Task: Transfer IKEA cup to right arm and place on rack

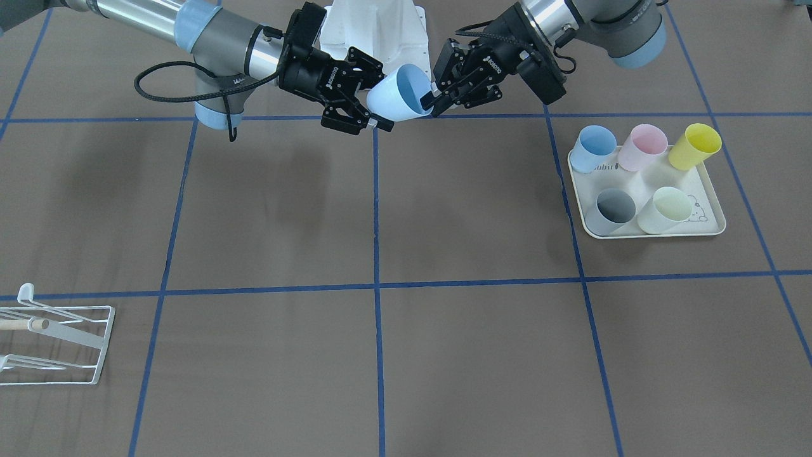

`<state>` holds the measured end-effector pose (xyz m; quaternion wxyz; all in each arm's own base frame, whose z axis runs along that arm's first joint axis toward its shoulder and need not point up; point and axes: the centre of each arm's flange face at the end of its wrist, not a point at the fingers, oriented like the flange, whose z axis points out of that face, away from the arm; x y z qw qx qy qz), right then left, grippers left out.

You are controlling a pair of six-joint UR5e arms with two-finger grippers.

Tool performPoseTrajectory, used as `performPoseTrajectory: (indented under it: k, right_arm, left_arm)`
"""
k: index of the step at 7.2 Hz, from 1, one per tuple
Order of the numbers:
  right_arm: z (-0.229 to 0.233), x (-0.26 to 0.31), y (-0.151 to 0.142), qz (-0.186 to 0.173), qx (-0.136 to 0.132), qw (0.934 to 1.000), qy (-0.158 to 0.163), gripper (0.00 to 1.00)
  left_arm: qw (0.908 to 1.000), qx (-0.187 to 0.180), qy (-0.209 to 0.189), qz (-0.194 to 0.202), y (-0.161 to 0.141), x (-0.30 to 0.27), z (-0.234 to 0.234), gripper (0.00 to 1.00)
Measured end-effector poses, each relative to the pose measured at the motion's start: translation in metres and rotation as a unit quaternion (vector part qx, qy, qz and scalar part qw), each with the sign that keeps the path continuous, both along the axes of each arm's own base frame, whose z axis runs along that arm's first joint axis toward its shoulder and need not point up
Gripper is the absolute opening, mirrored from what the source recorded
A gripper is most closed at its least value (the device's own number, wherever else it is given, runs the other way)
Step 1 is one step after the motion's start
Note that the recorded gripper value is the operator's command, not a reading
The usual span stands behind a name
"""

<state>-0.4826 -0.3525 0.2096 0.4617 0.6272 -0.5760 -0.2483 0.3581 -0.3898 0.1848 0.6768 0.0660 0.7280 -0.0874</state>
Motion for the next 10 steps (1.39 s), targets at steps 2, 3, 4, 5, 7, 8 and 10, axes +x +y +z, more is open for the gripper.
performPoseTrajectory:
  k: [2,3,4,5,7,8,10]
  right_arm:
    - [0.004,0.002,-0.003,0.004,-0.001,1.0,0.004,0.26]
    - [0.007,0.005,-0.01,0.01,-0.003,0.9999,0.011,0.25]
    - [0.013,0.012,-0.026,0.025,-0.011,0.9991,0.032,0.21]
    - [0.021,0.021,-0.047,0.045,-0.021,0.9965,0.067,0.2]
    - [0.037,0.042,-0.093,0.099,-0.022,0.9828,0.155,0.19]
    - [0.045,0.064,-0.118,0.13,-0.021,0.9696,0.206,0.18]
    - [0.062,0.133,-0.16,0.19,-0.003,0.9199,0.343,0.18]
  left_arm:
    - [0.9997,0.02,-0.011,-0.014,-0.008,-0.009,0.005,1.0]
    - [0.9991,0.027,-0.025,-0.023,-0.015,-0.02,0.016,1.0]
    - [0.9975,0.038,-0.049,-0.033,-0.024,-0.038,0.04,1.0]
    - [0.9941,0.059,-0.081,-0.041,-0.033,-0.067,0.07,1.0]
    - [0.9741,0.128,-0.177,-0.059,-0.043,-0.147,0.155,1.0]
    - [0.9575,0.17,-0.225,-0.061,-0.04,-0.184,0.195,1.0]
    - [0.9208,0.24,-0.303,-0.053,-0.027,-0.242,0.259,1.0]
